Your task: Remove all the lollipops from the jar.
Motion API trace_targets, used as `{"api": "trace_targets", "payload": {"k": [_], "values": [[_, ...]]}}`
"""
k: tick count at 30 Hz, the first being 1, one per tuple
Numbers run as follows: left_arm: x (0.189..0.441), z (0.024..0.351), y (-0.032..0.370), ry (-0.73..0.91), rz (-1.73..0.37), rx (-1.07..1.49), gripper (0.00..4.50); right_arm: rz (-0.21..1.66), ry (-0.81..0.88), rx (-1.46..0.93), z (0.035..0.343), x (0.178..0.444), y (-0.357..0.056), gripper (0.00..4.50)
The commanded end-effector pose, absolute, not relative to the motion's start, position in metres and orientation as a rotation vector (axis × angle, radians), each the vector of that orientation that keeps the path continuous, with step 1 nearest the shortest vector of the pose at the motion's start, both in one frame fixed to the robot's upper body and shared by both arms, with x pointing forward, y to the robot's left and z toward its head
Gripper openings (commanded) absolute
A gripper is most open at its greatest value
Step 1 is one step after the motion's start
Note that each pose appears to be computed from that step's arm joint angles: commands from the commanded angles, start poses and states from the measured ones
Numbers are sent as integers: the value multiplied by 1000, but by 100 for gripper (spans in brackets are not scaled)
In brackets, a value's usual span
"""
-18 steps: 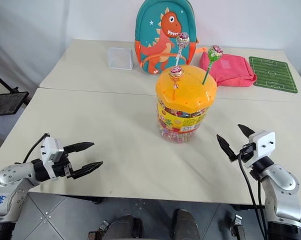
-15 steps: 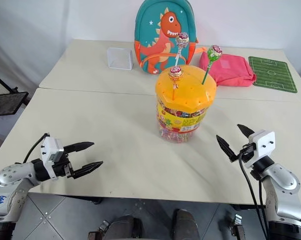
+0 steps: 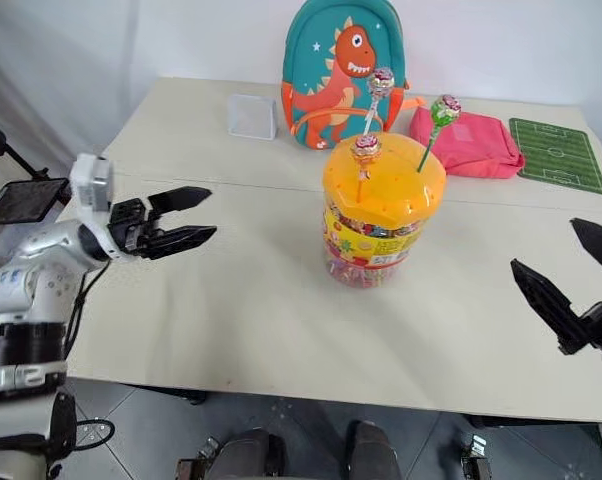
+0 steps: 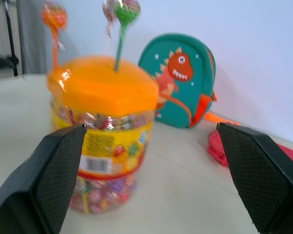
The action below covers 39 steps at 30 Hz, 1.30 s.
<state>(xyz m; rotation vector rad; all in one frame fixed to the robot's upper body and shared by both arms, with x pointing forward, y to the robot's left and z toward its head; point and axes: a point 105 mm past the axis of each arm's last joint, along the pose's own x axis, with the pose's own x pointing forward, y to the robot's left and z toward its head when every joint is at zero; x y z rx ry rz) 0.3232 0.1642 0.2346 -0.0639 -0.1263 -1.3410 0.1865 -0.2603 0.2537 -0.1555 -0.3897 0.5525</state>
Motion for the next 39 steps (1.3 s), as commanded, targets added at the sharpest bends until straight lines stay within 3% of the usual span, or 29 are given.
{"api": "trace_targets", "payload": {"k": [1,5,10,17,20,33,39], "values": [[319,253,143,-183,-1488,-33,446,604,-484,-161,271,169,-239,450],[325,266,111,-284,-1548,5,446,641,-407,-204,259,164,-225,450],[319,281,40,-399,-1706,67,446,641,-488,-206,265,159,-224,450],[321,290,6,-396,-1732,71,446,606,-450,-197,257,158,-228,450],[319,291,3,-380,-1751,63,389,604,-452,-190,257,158,-227,450],[318,296,-12,-397,-1782,68,3,590,-448,-177,252,152,-225,450],[318,291,-12,-374,-1792,80,3,586,-449,-171,252,150,-225,450]]}}
